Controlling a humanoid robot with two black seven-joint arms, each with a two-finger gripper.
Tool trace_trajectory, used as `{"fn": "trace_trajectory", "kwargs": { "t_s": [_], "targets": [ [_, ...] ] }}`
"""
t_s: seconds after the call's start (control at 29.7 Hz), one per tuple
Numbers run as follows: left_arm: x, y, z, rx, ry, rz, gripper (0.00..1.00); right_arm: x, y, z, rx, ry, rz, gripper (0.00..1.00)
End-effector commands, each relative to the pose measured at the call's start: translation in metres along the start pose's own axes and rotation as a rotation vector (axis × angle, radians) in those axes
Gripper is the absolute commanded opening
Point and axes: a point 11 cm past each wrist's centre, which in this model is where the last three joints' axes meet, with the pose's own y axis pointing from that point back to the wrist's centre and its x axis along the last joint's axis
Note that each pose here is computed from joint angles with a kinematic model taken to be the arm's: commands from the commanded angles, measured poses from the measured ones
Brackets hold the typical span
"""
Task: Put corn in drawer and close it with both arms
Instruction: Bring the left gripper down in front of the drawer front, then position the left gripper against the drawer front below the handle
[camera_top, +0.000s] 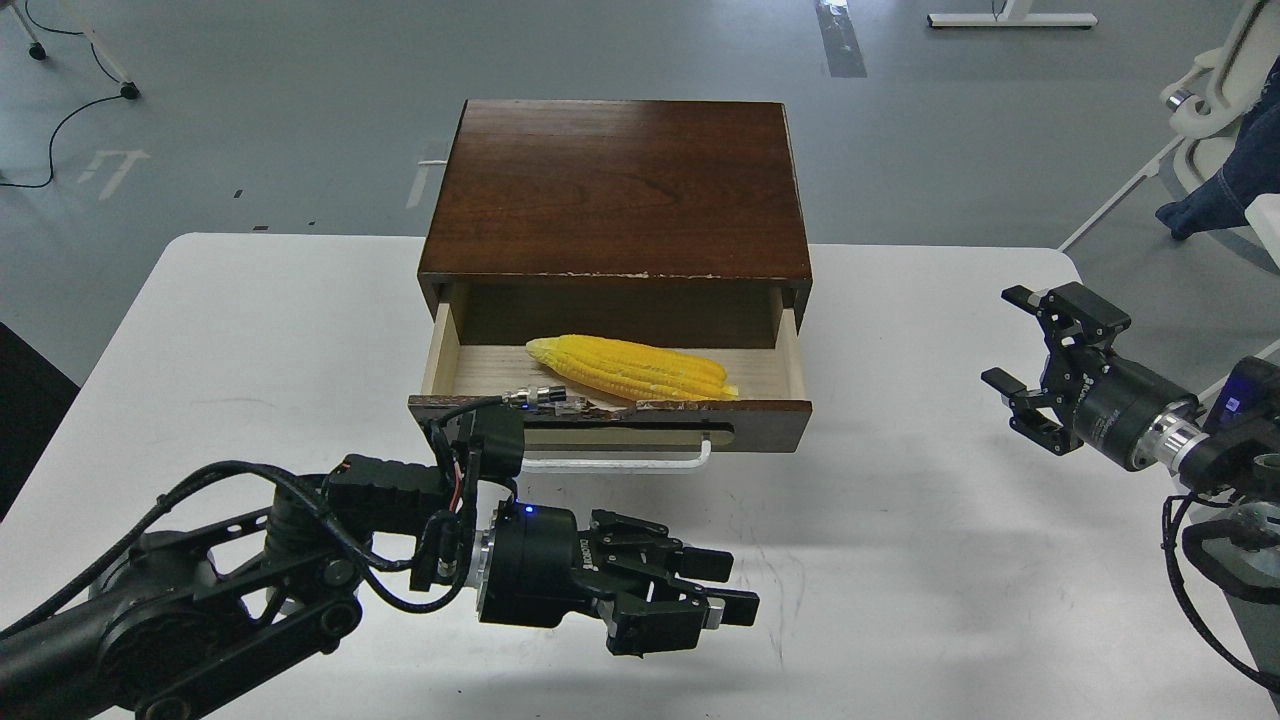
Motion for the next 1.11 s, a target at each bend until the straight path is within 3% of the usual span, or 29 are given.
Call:
{"fn": "trace_trajectory", "kwargs": {
  "t_s": [0.0,0.51,1.08],
  "targets": [
    [0.005,0.009,-0.011,-0.013,0.134,0.081,0.00,0.000,0.000,0.000,0.000,0.000,0.000,1.00],
    [0.017,0.036,-0.049,0.089,0.200,0.275,0.00,0.000,0.003,0.007,-0.014,-0.006,0.002,1.00],
    [0.012,0.049,-0.056,0.133,0.200,0.308,0.00,-0.002,0.002,0.008,-0.016,-0.009,-0.002,1.00]
  ]
}}
